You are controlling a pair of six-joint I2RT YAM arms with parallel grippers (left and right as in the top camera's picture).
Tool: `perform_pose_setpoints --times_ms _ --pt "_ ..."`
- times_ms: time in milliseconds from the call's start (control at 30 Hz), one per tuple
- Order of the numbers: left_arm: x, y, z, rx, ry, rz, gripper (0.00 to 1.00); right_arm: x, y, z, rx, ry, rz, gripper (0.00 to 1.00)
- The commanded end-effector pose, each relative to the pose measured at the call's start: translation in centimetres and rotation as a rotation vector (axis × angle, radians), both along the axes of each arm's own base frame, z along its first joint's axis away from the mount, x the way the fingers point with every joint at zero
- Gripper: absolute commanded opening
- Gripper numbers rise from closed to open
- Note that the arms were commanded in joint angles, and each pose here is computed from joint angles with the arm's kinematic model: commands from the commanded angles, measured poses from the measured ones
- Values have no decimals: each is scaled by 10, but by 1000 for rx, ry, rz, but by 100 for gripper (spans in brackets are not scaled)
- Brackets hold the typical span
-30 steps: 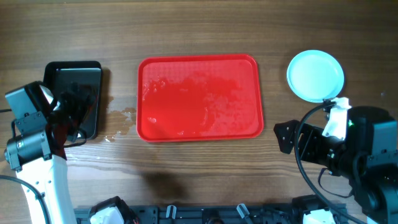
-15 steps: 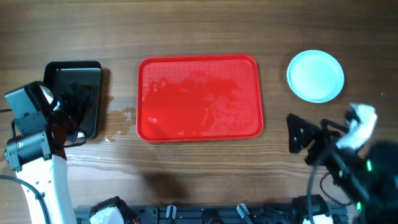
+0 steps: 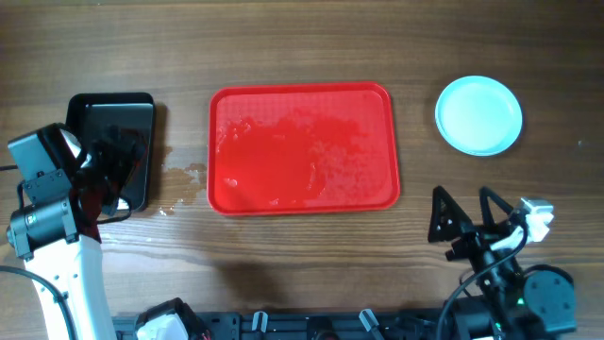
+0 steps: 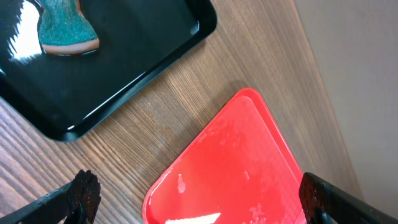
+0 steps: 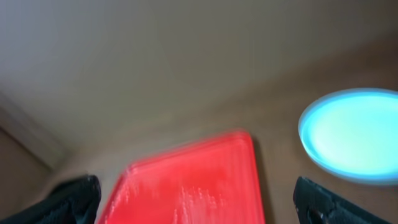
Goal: Clean dirty plates on tray and stack at the side
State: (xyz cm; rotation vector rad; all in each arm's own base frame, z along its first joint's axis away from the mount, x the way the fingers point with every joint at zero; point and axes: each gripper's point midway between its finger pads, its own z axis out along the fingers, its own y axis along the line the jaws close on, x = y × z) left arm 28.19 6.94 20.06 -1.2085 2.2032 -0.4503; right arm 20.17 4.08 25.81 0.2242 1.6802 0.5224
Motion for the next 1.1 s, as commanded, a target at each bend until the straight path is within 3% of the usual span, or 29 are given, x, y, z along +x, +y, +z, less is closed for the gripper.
perform_pose_setpoints --times_ms 0,133,400,567,733,933,1067 --pt "2 -1 6 -9 -18 1 100 16 7 -19 14 -95 30 100" --pt "2 -1 6 -9 -18 0 100 29 8 -26 25 -204 29 100" --pt "2 -1 6 -9 -18 0 100 41 -14 -48 15 -244 -90 100" --pt "2 -1 6 -9 -18 1 100 43 -26 -54 -143 -240 -143 100" --pt "2 -1 6 -9 -18 1 100 45 -44 -83 -262 -127 -199 100" --pt "2 -1 6 -9 -18 1 100 45 -46 -83 -502 -151 -186 100" --pt "2 -1 6 -9 -18 1 100 45 -46 -83 -508 -152 -185 100"
